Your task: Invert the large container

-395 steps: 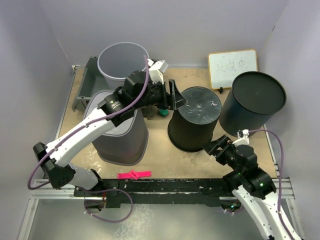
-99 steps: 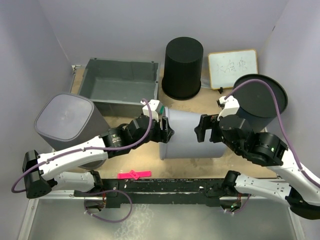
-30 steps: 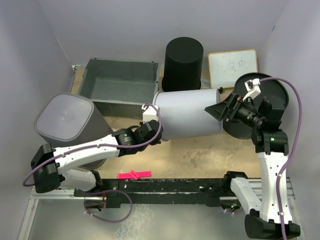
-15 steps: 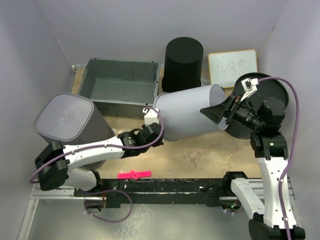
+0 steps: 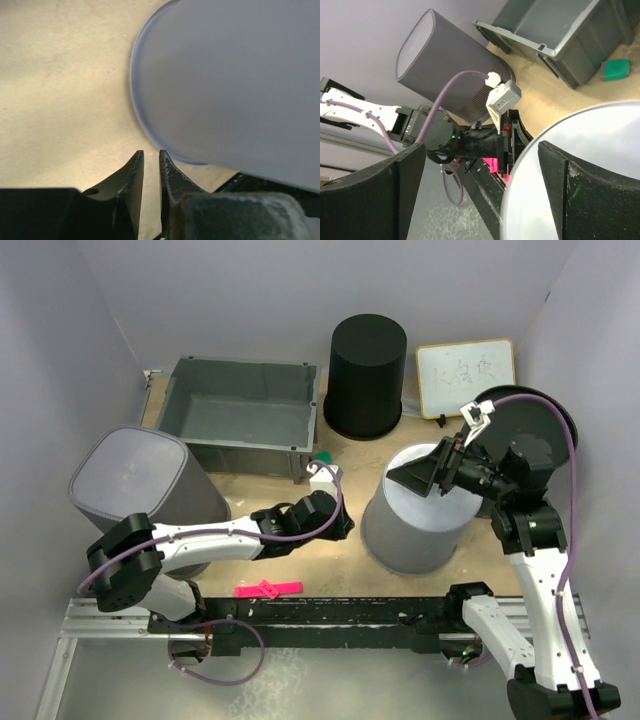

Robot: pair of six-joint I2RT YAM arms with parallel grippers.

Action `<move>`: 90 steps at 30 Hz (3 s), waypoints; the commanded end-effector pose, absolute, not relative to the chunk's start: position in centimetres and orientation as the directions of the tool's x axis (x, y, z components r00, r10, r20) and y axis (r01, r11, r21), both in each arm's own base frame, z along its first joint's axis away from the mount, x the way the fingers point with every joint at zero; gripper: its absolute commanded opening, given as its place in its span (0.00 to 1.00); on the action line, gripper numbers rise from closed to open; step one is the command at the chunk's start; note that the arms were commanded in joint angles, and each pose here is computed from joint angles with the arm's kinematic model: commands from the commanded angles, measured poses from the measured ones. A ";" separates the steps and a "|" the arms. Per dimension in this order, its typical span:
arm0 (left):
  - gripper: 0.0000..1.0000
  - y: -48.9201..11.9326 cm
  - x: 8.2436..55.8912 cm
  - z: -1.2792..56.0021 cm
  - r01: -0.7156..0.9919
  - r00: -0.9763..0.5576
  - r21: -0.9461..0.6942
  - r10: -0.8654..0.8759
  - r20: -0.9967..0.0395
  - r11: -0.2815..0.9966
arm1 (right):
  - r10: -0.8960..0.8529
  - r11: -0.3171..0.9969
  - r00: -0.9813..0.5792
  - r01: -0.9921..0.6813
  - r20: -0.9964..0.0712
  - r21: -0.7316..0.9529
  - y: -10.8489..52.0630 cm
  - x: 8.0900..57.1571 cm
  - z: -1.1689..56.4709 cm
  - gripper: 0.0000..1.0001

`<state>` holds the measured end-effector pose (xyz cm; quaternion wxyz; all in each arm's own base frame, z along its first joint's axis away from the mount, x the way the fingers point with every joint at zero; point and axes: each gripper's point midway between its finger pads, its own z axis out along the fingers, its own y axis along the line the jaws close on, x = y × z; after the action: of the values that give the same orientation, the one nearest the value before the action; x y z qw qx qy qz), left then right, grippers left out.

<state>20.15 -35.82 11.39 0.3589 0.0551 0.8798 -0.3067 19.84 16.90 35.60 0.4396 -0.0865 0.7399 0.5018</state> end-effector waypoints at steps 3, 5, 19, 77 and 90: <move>0.32 -36.3 21.0 16.6 0.359 -0.670 -0.519 -0.173 -0.722 0.776 | 0.272 0.513 -0.605 -0.567 -0.748 0.645 16.7 19.7 35.0 0.94; 0.36 -35.1 21.3 17.8 0.358 -0.644 -0.479 -0.160 -0.748 0.802 | 0.244 0.563 -0.579 -0.568 -0.778 0.600 16.1 20.0 34.9 0.95; 0.56 -26.1 24.1 31.9 0.222 -0.376 -0.307 -0.210 -0.903 0.925 | 0.185 0.468 -0.478 -0.726 -0.859 0.505 19.0 19.4 38.9 0.95; 0.00 -27.1 46.2 23.5 0.213 -0.568 -0.066 0.069 -0.820 0.975 | -0.068 0.729 -0.541 -0.601 -0.838 0.328 24.1 21.2 29.7 0.98; 0.00 -23.4 42.6 45.7 0.279 -0.256 -0.302 -0.232 -0.938 0.912 | -0.056 0.730 -0.528 -0.601 -0.847 0.326 24.0 21.3 29.8 0.98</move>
<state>45.02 -25.41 29.15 0.4551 0.0559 0.8816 -0.1121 20.96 24.05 28.60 0.4196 -0.2090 0.8307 0.3004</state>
